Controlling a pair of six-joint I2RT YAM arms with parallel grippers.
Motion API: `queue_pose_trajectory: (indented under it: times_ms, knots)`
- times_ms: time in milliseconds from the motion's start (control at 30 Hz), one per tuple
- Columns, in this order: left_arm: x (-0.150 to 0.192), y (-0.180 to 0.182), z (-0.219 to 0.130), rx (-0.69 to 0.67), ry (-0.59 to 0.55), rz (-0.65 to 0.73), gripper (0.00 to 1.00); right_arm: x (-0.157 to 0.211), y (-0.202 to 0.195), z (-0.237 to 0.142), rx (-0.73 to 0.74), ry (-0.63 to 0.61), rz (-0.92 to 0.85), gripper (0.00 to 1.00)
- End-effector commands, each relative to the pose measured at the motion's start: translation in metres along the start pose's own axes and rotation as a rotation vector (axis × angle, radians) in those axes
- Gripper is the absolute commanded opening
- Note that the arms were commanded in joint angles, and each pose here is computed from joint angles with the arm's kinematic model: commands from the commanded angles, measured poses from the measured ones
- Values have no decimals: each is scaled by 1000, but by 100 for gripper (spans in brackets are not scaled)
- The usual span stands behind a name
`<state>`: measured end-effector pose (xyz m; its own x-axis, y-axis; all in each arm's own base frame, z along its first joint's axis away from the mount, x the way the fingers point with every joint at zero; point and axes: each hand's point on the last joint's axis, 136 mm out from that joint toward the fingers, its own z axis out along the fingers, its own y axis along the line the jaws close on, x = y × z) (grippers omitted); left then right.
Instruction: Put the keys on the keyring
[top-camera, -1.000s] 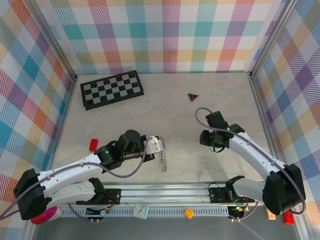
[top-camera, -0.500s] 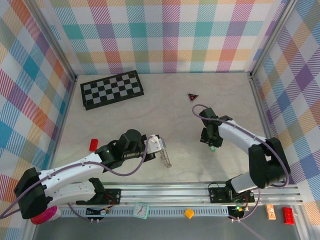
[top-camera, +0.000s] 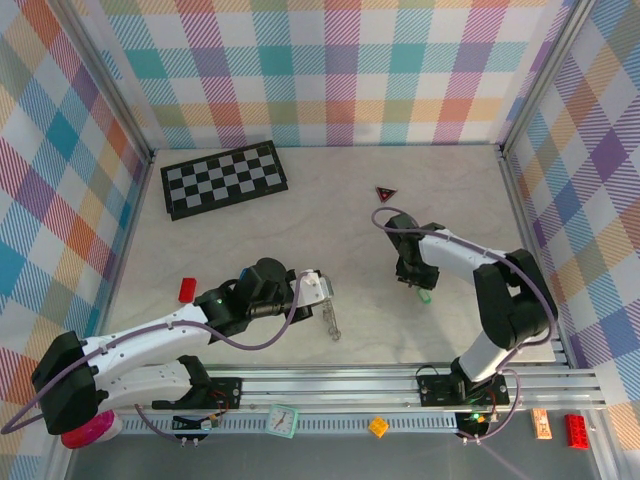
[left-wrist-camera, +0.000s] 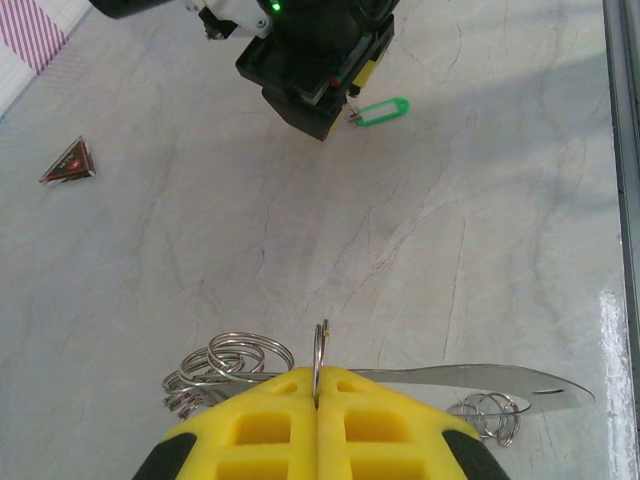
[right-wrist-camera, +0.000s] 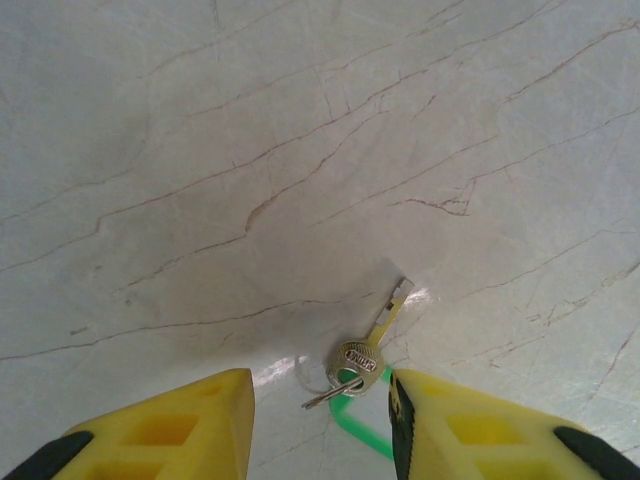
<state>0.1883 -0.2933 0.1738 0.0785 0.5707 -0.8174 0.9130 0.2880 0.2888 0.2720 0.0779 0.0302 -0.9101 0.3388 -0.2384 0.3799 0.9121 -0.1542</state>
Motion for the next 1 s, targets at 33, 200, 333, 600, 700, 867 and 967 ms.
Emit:
queue_pose_trajectory:
  times_ms: [33,200,333,600,700,867,967]
  knots:
    - [-27,12,-5,-27,-81,18,0,1,-5,4,64,7,9,37]
    - [-27,12,-6,-29,-80,23,0,5,-10,5,96,4,6,28]
    - [-26,12,-6,-27,-80,24,0,4,-13,-1,110,-13,-4,24]
    - [-25,11,-7,-28,-78,24,0,6,-15,-5,115,-15,-11,21]
    - [-24,11,-6,-28,-74,26,0,7,-15,-4,115,-11,-10,21]
    - [-24,11,-7,-27,-73,27,0,8,-10,-5,87,-4,1,25]
    - [-24,9,-7,-16,-73,35,0,8,-8,-5,76,-7,13,24]
